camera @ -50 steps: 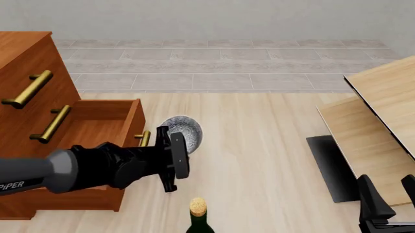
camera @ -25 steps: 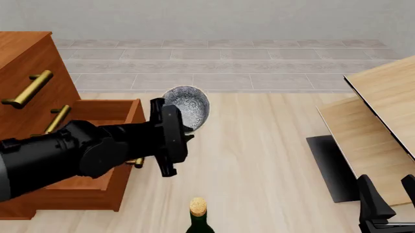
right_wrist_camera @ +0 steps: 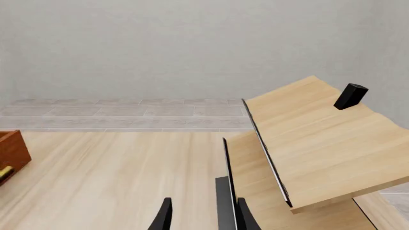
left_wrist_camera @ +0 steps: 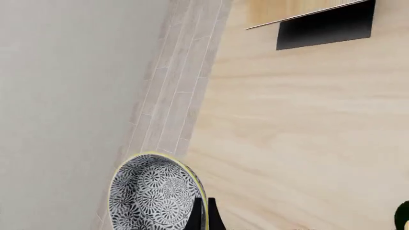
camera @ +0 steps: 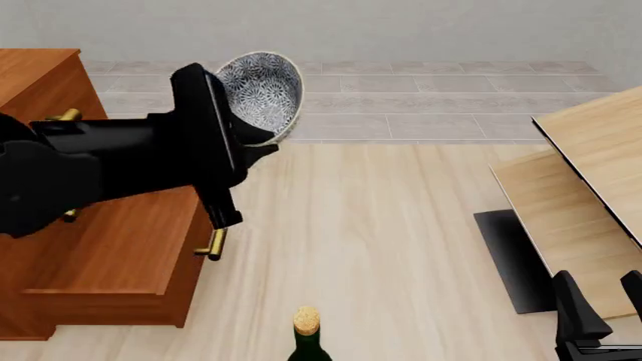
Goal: Put the bowl on top of the cabinet.
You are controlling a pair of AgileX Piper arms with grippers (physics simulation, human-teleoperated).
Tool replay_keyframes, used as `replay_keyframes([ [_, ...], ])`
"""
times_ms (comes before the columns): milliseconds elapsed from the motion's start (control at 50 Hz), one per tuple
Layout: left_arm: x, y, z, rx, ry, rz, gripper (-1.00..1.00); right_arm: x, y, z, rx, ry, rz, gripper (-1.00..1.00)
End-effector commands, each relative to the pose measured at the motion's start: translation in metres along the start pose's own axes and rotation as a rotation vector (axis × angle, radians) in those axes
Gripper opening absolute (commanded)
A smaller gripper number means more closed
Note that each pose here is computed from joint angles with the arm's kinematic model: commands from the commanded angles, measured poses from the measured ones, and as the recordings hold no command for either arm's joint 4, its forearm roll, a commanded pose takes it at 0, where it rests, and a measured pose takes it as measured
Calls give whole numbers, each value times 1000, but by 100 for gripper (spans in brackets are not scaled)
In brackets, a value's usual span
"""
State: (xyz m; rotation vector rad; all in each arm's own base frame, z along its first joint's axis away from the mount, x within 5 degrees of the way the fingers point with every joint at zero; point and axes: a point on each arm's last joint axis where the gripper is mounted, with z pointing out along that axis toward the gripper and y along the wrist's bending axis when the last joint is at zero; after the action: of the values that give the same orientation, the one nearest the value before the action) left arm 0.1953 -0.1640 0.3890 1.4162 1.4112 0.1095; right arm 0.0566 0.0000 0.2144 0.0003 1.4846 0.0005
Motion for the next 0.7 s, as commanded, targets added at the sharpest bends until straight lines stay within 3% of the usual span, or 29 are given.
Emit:
replay_keyframes([
  [20, -17, 16, -48, -29, -34, 7, -100, 0, 0, 0, 0, 0, 0, 100],
  [60, -22, 21, -55, -28, -38, 0, -100, 0, 0, 0, 0, 0, 0, 100],
  [260, -23, 31, -82, -26, 2, 101, -100, 0, 0, 0, 0, 0, 0, 100],
  [540, -20, 60, -115, -99, 85, 200, -100, 0, 0, 0, 0, 0, 0, 100],
  [600, -27, 68, -123, -112, 81, 186, -100, 0, 0, 0, 0, 0, 0, 100],
  [700, -17, 72, -129, -129, 143, 226, -100, 0, 0, 0, 0, 0, 0, 100],
])
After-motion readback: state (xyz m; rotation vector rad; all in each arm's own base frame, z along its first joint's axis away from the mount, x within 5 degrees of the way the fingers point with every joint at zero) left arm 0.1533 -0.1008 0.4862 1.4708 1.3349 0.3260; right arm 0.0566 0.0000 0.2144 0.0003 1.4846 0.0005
